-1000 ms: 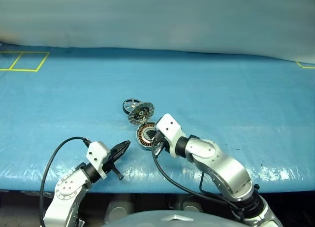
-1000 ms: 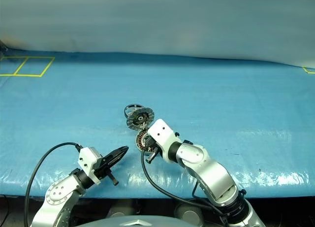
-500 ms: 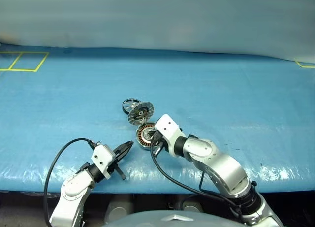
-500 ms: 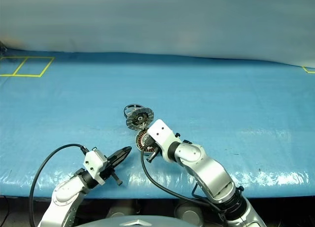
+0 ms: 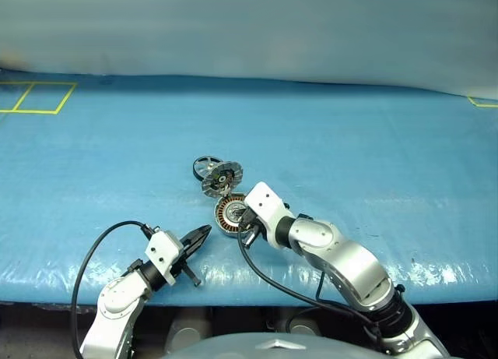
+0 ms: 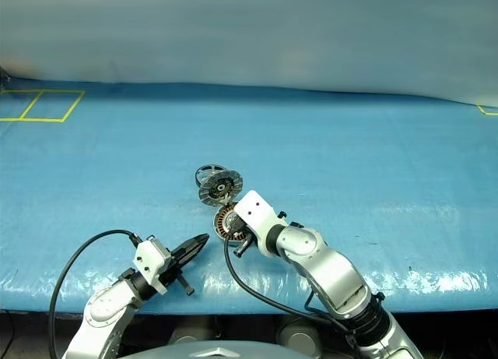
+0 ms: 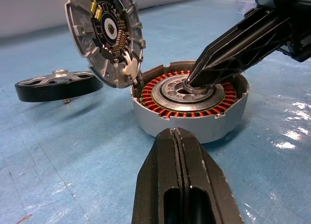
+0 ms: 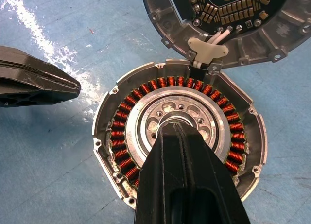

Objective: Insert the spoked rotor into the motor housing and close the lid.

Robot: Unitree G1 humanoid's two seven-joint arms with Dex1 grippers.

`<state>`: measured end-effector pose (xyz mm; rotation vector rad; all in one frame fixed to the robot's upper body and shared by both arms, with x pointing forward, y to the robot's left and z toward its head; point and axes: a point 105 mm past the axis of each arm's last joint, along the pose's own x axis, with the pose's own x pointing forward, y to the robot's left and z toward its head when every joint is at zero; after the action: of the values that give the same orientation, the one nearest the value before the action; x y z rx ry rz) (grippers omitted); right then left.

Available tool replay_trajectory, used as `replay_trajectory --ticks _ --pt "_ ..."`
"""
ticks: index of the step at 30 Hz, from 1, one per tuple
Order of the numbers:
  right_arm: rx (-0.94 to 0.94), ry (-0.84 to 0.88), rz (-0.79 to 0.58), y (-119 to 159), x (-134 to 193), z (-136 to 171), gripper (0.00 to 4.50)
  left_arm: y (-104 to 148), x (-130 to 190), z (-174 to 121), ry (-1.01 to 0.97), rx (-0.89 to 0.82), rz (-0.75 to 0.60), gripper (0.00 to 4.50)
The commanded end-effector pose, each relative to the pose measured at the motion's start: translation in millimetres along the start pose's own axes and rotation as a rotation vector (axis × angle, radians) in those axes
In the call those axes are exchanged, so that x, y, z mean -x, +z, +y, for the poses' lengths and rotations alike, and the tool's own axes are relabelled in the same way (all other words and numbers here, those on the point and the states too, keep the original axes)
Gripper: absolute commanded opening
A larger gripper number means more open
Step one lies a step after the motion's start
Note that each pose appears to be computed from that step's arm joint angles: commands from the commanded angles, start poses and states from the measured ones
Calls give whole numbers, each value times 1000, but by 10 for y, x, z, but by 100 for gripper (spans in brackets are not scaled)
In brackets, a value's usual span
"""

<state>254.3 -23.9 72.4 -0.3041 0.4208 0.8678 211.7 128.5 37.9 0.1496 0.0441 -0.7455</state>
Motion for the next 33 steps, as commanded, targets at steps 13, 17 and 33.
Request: replay_trajectory --ticks 13,17,33 --pt "52 3 -19 101 -113 5 1 64 -9 -20 -11 -20 -21 0" --pt "52 3 -18 93 -102 -4 1 63 -9 -18 -11 -20 -21 0" --pt "69 32 17 21 -23 6 1 30 -21 -8 -12 -17 -14 0"
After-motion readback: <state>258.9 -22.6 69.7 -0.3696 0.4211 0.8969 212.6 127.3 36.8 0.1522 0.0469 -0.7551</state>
